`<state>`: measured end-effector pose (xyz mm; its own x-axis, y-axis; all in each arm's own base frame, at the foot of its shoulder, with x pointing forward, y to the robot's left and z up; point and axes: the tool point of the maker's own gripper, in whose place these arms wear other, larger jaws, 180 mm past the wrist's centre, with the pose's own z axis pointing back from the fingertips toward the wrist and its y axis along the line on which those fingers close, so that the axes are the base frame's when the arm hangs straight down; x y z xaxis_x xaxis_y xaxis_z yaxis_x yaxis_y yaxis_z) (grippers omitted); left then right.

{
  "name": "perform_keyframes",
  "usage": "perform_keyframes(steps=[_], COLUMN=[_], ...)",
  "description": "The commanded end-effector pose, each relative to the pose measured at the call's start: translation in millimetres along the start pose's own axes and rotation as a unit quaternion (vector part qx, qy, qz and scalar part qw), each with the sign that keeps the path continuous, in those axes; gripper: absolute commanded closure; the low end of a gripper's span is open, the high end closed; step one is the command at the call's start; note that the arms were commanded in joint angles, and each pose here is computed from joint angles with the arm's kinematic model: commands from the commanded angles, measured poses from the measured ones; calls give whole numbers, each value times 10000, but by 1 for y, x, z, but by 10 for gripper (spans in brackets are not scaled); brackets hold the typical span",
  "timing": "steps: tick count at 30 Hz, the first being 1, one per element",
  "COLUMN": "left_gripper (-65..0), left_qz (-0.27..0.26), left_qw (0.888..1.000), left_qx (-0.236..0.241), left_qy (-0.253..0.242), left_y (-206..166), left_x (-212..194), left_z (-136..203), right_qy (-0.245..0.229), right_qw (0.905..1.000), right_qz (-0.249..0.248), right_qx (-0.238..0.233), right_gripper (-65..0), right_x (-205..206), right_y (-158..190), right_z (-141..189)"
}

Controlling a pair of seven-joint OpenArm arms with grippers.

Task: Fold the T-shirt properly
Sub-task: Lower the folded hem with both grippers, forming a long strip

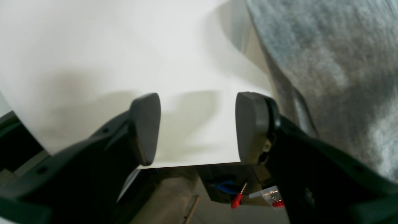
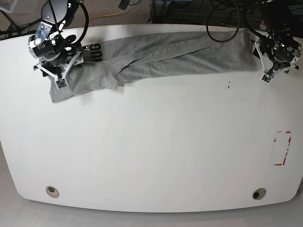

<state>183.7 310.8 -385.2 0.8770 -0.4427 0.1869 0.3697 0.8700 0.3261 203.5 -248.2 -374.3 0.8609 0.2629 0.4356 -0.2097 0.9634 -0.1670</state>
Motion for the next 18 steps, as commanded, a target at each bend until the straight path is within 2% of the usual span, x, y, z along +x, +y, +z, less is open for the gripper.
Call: perform_keyframes(steps=[1, 4, 7, 13, 16, 18], left_gripper=[-358, -358, -358, -357, -357, -357], left_qz=[-29, -8, 166, 487, 642, 687], left_qw=[9987, 9971, 9953, 9929, 9891, 9873], left_qx=[407, 521, 337, -199, -547, -655], left_qy=[-308, -556, -895, -1067, -1203, -1276], left_y=[20, 22, 9, -19, -40, -46], left_x=[15, 27, 45, 61, 67, 71], left_z=[20, 32, 35, 33, 31, 31], right_qy=[-294, -606, -935, -1493, -1511, -1525], right_qw=[9990, 9950, 9906, 9789, 9776, 9756], right_qz=[-337, -716, -799, -870, -919, -1004], right_qx=[73, 336, 589, 1092, 1139, 1217], right_gripper=[-479, -480, -480, -480, -471, -434], right_x=[6, 9, 18, 46, 50, 56], right_y=[-12, -16, -17, -3, -2, 1], right_z=[12, 20, 27, 35, 32, 25])
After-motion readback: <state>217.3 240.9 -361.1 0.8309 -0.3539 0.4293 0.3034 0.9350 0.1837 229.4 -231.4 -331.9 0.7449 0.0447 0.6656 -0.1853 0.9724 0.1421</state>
